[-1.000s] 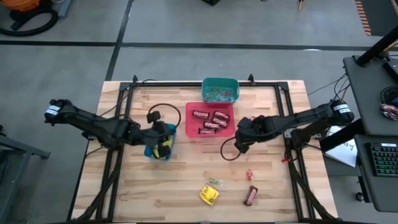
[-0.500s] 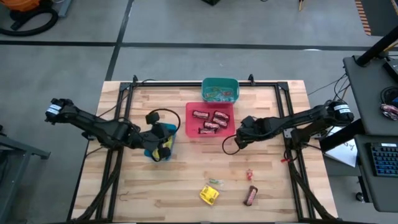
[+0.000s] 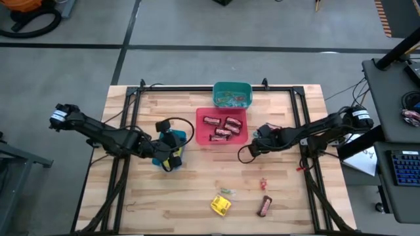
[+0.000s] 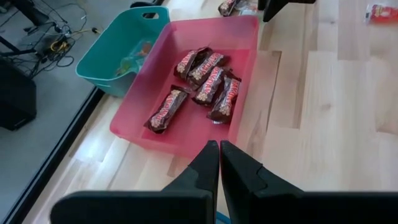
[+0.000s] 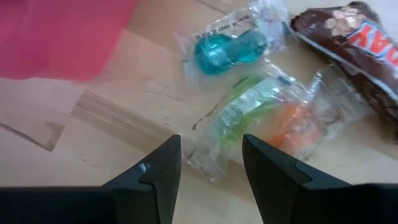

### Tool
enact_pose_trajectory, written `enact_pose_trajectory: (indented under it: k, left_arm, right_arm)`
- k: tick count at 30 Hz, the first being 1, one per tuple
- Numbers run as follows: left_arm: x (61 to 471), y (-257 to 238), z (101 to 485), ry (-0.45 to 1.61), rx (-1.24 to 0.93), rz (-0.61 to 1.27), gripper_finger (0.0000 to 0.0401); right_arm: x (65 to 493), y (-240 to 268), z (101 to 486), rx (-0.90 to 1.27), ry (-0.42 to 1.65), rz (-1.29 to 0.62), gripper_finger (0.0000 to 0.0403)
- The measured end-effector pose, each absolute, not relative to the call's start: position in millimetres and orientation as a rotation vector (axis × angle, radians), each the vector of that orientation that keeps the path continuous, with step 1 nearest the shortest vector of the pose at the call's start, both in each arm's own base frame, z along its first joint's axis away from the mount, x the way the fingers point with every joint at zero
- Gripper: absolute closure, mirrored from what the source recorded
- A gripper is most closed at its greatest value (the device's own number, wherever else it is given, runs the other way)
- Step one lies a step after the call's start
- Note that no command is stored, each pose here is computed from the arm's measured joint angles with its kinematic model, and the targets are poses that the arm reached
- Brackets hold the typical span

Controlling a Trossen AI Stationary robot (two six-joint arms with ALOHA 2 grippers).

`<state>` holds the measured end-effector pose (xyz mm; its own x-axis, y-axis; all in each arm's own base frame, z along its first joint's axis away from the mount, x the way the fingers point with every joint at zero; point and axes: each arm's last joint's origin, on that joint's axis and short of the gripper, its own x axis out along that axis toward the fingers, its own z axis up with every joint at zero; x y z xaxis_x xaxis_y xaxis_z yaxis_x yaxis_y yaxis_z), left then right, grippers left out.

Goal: Sort candy
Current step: Put the green gummy into the green bin

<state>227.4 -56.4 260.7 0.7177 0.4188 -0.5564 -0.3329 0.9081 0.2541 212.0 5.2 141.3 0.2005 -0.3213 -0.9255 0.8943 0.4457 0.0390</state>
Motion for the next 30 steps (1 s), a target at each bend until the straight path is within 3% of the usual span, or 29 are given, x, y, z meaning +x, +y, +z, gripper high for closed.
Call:
enact_pose_trajectory:
  k: [6, 16, 23, 30]
  left_arm:
    - [227, -56, 261, 0.646, 0.130, 0.421, 0.0401]
    - [227, -56, 261, 0.645, 0.122, 0.423, 0.0401]
    - [227, -56, 261, 0.645, 0.122, 0.424, 0.0401]
    - [228, -56, 261, 0.640, 0.119, 0.423, 0.0401]
  right_arm:
    - [210, 5, 137, 0.688, 1.030, -0.952, 0.0272]
    - [210, 5, 137, 0.694, 1.031, -0.950, 0.0386]
    - [213, 9, 145, 0.677, 1.036, -0.920, 0.0394]
    - [223, 12, 189, 0.575, 1.034, -0.923, 0.0394]
